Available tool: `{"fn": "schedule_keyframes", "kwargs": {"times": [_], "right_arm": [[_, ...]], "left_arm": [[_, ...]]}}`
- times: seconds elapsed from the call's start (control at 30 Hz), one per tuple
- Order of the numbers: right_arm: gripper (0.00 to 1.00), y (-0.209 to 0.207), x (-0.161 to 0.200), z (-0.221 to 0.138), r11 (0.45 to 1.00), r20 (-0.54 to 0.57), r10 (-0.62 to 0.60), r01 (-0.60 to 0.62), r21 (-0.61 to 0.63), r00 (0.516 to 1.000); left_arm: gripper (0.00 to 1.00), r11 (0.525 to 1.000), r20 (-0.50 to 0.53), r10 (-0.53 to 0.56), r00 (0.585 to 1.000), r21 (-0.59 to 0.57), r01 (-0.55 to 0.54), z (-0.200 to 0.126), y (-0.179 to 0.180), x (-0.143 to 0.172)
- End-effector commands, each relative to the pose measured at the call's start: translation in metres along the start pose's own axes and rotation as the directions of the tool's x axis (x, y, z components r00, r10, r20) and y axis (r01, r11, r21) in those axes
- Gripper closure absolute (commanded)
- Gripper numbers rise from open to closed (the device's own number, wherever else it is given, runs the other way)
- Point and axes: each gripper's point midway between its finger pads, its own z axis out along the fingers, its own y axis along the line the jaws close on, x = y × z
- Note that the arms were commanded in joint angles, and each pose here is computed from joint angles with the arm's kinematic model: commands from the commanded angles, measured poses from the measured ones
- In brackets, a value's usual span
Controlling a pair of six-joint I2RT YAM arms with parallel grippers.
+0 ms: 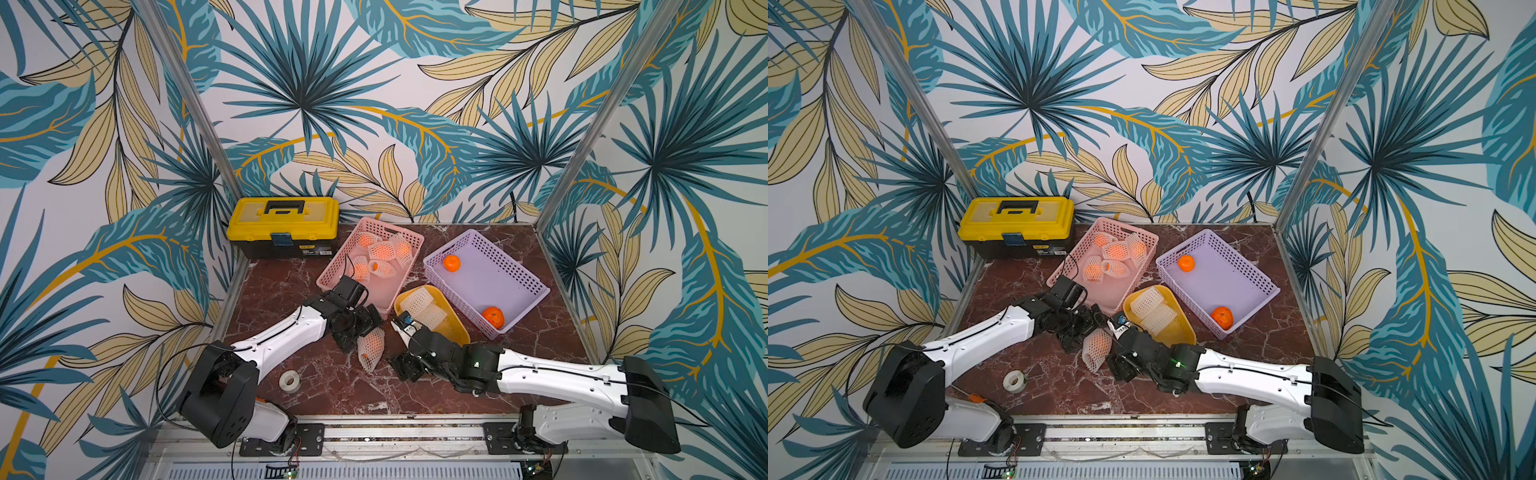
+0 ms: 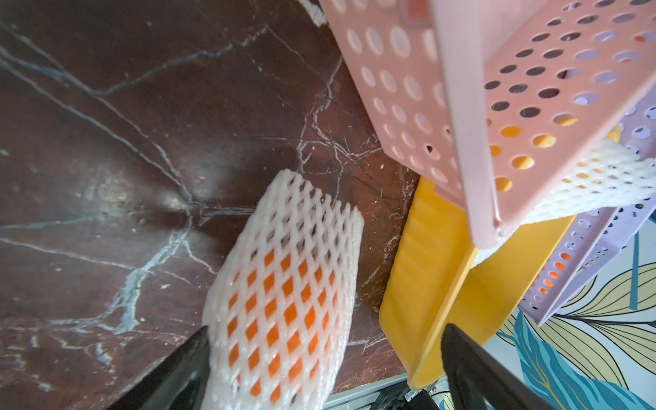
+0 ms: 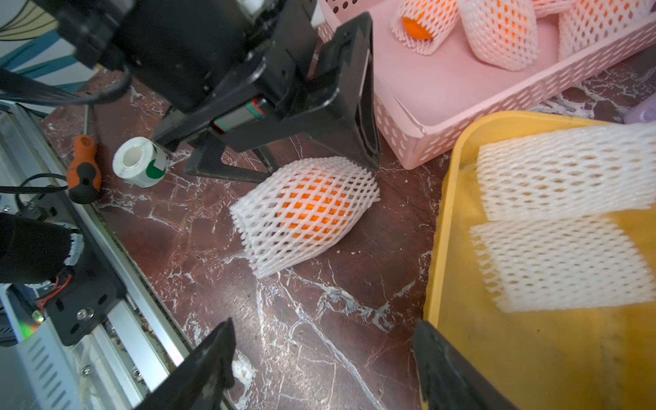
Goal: Remove foam nets from oranges
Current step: Place the orange at the center of the board.
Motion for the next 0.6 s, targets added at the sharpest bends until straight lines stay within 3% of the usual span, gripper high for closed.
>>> {"fn": "schedule_keyframes", "kwargs": {"times": [0.0,0.13,0.27,0.57], "right_arm": [[0.17,-0.004,0.004,0.005,0.999,0.001,0.010,-0.010,0.040,1.000],[0.14,0.008,0.005,0.014,1.000,0.034,0.010,-0.011,0.007,0.999],[0.11,0.030,0.012,0.027,0.997,0.074,-0.069,0.072,-0.038,0.995],[0.08,0.051,0.015,0.055,0.973,0.112,-0.232,0.232,0.016,0.966]], "left_arm": [[0.00,1.000,0.035,0.016,0.999,-0.007,-0.016,-0.009,-0.001,-0.007],[0.01,1.000,0.052,0.005,0.999,-0.027,-0.003,-0.011,0.002,-0.009],[0.01,1.000,0.049,-0.018,0.999,-0.023,0.020,-0.012,0.001,-0.009],[0.00,0.998,0.015,-0.056,0.998,0.000,0.056,-0.006,0.000,-0.004]]}}
